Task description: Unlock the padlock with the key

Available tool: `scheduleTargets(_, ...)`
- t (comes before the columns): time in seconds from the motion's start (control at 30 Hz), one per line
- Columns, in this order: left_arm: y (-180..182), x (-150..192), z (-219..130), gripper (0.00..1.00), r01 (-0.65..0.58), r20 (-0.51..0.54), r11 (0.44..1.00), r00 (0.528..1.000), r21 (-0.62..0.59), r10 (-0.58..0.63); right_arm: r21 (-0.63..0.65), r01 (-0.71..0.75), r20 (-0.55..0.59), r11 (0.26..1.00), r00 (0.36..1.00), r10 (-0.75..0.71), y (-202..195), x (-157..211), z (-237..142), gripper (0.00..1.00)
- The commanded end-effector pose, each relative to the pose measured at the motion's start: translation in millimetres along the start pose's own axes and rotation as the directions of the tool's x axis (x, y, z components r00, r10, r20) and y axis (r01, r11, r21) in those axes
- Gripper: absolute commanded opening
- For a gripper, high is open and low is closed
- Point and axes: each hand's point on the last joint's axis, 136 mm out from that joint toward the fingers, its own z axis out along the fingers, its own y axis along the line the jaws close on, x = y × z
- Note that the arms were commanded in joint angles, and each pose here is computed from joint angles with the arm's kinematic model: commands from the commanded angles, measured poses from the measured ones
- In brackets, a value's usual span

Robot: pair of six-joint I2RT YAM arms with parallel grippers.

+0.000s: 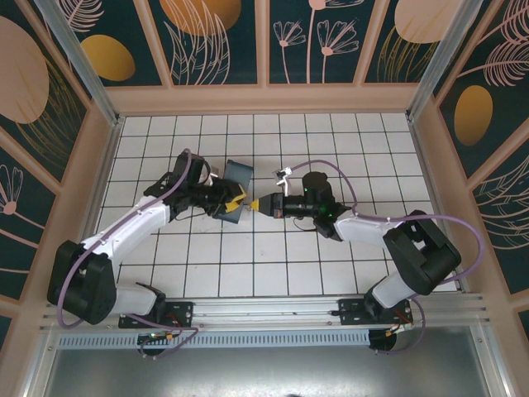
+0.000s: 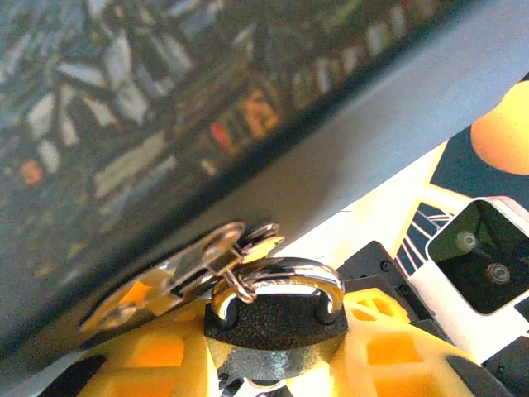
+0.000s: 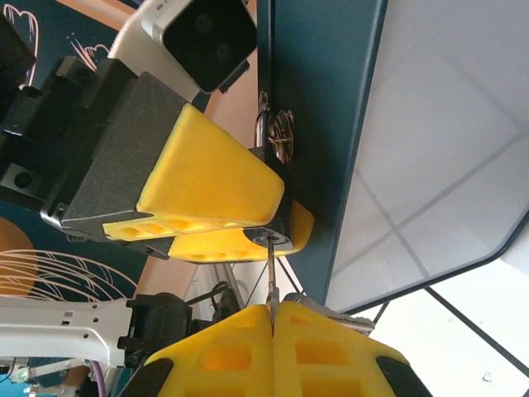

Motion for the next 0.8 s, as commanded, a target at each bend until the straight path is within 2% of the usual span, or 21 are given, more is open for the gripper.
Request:
scheduleTargets(0.0,-17,5,-4,0.13,0.014,-0.008,0.997,1.000,0.075,-0.014,-0.105,0.043,0.097,0.994,0.995,-0.033,28,-23,4,0.00)
scheduleTargets(0.27,-20,1,-8,0.13,0.061,0.029,0.992,0.998,0.111,-0.064,-0.174,-0.070,0.103,0.982,0.991,0.089,22,-14,3,0.00)
scheduleTargets(0.77,-30,5,-8,0.13,0.030,-0.004,0.991,1.000,0.129,-0.029,-0.170,-0.077,0.081,0.982,0.992,0.092,16,-15,23,0.00)
